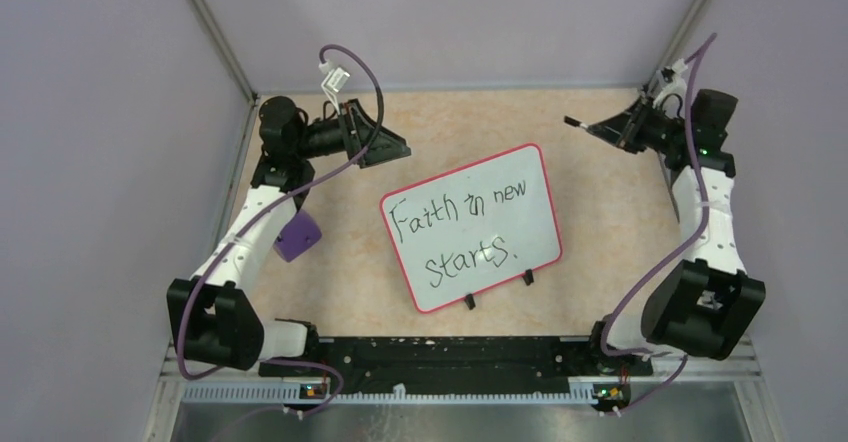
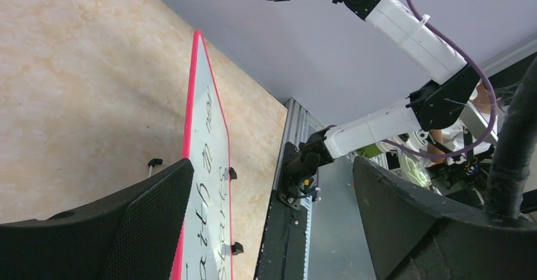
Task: Write a sentence on the whiteboard
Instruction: Put down the whiteboard marker at the center of the board.
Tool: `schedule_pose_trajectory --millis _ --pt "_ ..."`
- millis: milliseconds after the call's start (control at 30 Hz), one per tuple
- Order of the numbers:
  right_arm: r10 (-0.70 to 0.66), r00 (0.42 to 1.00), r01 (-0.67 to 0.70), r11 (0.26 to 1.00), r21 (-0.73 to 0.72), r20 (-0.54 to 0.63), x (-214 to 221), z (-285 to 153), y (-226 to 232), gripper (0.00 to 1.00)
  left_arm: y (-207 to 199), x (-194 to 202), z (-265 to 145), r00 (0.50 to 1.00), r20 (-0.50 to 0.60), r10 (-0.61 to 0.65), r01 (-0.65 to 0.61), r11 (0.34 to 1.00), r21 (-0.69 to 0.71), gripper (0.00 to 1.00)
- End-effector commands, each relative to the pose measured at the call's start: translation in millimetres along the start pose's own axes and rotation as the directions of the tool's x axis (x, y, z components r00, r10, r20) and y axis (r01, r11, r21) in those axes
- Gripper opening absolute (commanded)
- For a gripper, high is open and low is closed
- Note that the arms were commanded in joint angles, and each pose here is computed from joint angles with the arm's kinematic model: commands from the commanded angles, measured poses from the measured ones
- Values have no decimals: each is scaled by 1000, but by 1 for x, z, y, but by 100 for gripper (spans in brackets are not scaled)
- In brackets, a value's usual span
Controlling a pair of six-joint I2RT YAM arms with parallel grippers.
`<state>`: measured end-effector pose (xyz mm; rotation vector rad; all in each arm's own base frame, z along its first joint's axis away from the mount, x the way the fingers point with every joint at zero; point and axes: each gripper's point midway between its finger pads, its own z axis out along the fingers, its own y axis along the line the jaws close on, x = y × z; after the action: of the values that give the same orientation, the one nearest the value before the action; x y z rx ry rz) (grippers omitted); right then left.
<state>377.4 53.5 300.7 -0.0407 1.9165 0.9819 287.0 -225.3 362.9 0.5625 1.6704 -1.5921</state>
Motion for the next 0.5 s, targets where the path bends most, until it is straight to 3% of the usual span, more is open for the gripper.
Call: schedule_pose_trajectory --millis 0,200,467 --pt "35 997 -21 979 205 -62 30 -25 -71 0 -17 -17 -5 992 34 120 -120 993 -4 99" --pt "118 989 -76 920 384 -87 74 -37 -133 0 -9 -15 -6 993 33 114 -113 993 -17 99" --pt "224 968 -153 887 435 -115 121 -28 -179 4 -5 -12 -8 993 32 113 -112 993 -23 99"
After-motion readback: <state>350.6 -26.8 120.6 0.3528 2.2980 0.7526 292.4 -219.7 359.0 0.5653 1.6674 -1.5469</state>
